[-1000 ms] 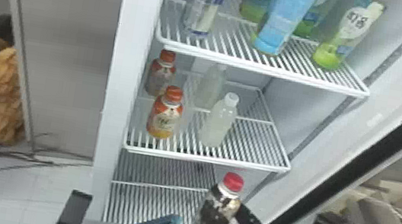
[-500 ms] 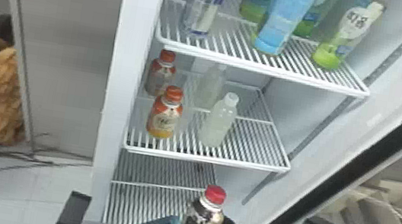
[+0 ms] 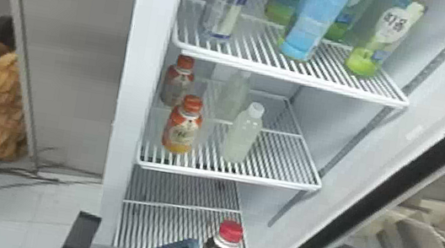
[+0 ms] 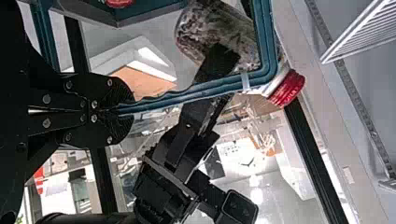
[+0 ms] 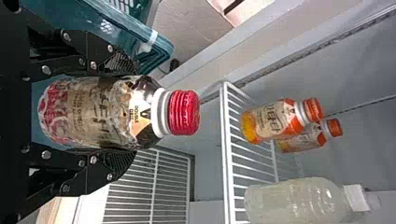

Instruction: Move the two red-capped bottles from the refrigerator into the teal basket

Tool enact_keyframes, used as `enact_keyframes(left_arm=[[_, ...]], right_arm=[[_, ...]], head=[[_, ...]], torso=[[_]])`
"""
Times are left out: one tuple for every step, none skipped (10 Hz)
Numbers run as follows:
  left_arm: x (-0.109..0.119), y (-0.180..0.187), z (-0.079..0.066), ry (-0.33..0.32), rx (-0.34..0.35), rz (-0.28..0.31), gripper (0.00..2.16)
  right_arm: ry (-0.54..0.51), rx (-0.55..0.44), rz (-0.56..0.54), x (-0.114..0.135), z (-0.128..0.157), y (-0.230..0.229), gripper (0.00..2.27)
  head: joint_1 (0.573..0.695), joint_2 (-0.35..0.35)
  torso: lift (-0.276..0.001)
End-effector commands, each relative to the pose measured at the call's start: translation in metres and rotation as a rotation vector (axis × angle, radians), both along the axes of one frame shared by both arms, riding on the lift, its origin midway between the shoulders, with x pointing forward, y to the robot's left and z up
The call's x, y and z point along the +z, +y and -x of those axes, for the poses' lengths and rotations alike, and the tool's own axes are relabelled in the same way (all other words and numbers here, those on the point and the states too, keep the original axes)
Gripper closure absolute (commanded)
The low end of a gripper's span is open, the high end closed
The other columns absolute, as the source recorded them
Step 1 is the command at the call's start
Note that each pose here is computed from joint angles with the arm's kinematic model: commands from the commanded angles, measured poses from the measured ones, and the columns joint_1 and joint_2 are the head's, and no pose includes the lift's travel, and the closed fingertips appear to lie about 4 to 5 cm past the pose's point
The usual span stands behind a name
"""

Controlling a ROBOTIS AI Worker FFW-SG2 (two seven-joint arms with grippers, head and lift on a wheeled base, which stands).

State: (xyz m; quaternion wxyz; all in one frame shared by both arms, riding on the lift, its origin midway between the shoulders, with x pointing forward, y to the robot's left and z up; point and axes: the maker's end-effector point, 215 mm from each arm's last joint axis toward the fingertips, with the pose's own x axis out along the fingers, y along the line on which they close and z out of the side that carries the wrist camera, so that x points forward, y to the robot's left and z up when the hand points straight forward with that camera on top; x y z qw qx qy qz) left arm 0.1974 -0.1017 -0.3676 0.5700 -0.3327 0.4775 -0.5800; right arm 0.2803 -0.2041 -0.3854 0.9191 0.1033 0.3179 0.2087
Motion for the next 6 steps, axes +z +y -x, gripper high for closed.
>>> enact_keyframes(left_arm=[[0.0, 0.0, 0.0, 0.001, 0.0, 0.0, 1.13], [0.0, 0.0, -0.002, -0.002, 0.006, 0.002, 1.13], [0.0, 0.0, -0.002, -0.002, 0.006, 0.002, 1.13], [0.0, 0.0, -0.002, -0.002, 0.006, 0.002, 1.13], [0.001, 0.0, -0.002, -0.002, 0.006, 0.003, 1.13], [0.001, 0.0, -0.002, -0.002, 0.006, 0.003, 1.13]], right_arm=[[0.03, 0.004, 0.002, -0.006, 0.006, 0.0, 0.73], [0.034, 0.006, -0.001, -0.007, 0.006, 0.001, 0.73], [0.049, 0.007, 0.0, -0.011, 0.009, 0.001, 0.72], [0.058, 0.014, -0.007, -0.014, 0.01, 0.003, 0.69], [0.062, 0.021, -0.017, -0.016, 0.009, 0.004, 0.59], [0.066, 0.028, -0.023, -0.02, 0.008, 0.005, 0.51]], head=[[0.695, -0.35], [0.695, -0.35], [0.695, -0.35], [0.695, -0.35], [0.695, -0.35], [0.695, -0.35]], torso=[[-0.228], [-0.228], [-0.228], [-0.228], [-0.228], [-0.228]])
